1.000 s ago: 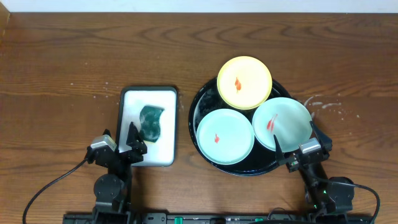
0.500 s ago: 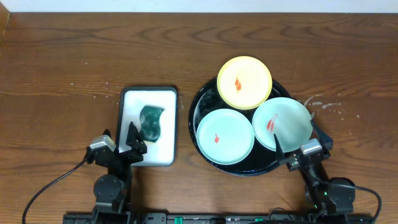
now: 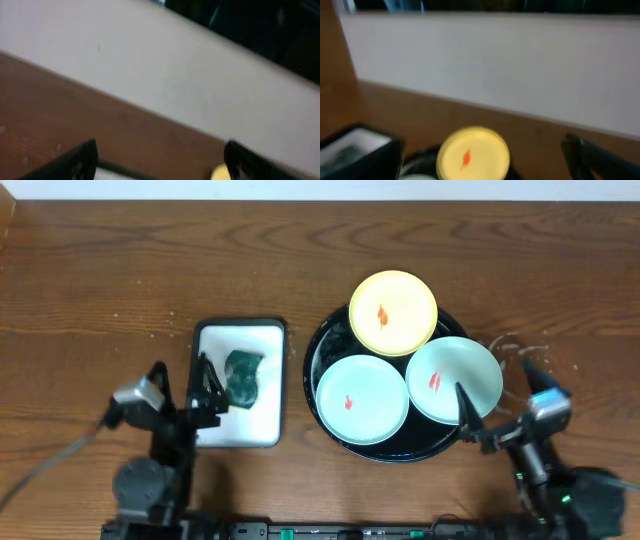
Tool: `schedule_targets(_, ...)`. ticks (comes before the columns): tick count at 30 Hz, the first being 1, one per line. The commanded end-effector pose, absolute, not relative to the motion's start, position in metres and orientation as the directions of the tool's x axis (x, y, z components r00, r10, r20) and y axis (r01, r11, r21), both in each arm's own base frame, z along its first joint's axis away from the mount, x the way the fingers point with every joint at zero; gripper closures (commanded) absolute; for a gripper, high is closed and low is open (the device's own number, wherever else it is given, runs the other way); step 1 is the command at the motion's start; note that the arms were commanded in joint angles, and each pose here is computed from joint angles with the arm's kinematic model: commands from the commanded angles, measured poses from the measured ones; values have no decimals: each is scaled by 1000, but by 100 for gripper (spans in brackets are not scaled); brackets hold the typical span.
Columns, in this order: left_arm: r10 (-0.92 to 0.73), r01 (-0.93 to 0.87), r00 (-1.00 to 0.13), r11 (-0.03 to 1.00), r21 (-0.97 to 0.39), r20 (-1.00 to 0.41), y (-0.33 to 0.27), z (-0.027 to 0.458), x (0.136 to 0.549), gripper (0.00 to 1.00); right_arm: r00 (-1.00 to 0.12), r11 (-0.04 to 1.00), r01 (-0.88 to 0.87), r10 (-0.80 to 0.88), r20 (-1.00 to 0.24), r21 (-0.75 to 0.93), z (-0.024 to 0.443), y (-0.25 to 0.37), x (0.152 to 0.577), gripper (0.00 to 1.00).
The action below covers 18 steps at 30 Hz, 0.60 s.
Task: Clean dirty plates on tray and stack at the side
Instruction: 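Grasp the green sponge left and the right pale green plate rim right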
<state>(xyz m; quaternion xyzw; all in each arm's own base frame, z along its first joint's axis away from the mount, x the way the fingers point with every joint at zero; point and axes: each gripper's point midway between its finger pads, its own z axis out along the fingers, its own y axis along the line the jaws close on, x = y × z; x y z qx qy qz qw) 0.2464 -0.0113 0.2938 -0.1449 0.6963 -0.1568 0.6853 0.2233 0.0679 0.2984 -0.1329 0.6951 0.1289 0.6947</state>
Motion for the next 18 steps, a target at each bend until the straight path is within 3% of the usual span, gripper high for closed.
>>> schedule_targets(1,-378,52,-127,921,-387,-917,-25,332,254,19,-104,926,-376,4,-995,42,330,72,232,1)
schedule_targets(8,-337,-31,-526,925,-378,-781,-43,327,271,19,-506,929,-327,-15,-862,175,336,75,256,1)
schedule_targets(18,-299,-78,-809,908,-412,-507,-69,260,270,19,-770,872,-318,-10,-637,371,282,101,284,1)
